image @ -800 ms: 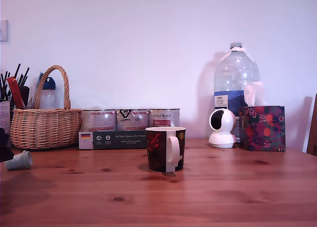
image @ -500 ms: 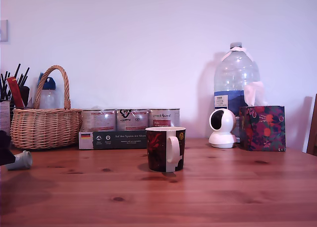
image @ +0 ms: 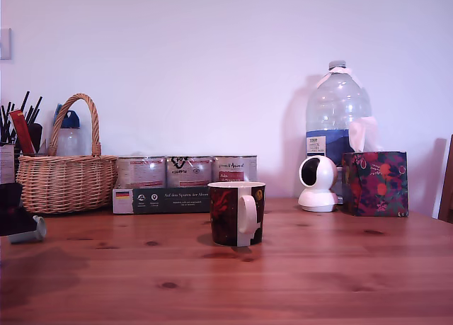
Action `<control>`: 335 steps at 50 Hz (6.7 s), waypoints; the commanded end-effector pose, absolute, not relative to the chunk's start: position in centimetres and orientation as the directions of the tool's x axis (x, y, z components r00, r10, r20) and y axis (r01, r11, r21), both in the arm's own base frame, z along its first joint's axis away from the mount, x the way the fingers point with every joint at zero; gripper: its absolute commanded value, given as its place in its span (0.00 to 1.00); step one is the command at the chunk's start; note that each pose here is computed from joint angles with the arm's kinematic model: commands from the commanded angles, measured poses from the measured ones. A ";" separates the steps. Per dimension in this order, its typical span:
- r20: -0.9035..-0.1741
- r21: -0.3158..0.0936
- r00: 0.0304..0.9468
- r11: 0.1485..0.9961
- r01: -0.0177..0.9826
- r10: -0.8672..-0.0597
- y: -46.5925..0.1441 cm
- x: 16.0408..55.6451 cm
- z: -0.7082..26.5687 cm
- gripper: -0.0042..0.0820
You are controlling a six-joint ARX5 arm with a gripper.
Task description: Pick up the coffee capsules from the table one by one and drop them inside the nearest coffee cup
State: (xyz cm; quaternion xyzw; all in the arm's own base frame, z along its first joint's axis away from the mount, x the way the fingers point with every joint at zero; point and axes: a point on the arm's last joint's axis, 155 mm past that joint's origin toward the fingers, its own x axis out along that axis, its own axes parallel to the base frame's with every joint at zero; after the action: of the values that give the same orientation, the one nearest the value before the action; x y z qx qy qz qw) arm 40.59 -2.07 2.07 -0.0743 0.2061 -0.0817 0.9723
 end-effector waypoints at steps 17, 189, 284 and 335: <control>-0.401 -0.187 0.910 0.982 0.035 -0.108 -0.6 41.0 1.7 0.88; -0.435 -0.244 0.592 0.721 0.648 -0.679 -18.7 33.9 11.3 0.29; -0.536 -0.224 0.452 0.636 0.739 -0.713 -28.9 37.1 18.8 0.30; -0.833 -0.108 0.289 0.650 0.752 -0.472 -33.2 40.9 8.7 0.30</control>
State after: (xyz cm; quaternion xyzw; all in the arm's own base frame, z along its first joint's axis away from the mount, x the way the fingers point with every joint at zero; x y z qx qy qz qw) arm 40.84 -33.15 10.00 0.1408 0.4453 -0.3918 0.7927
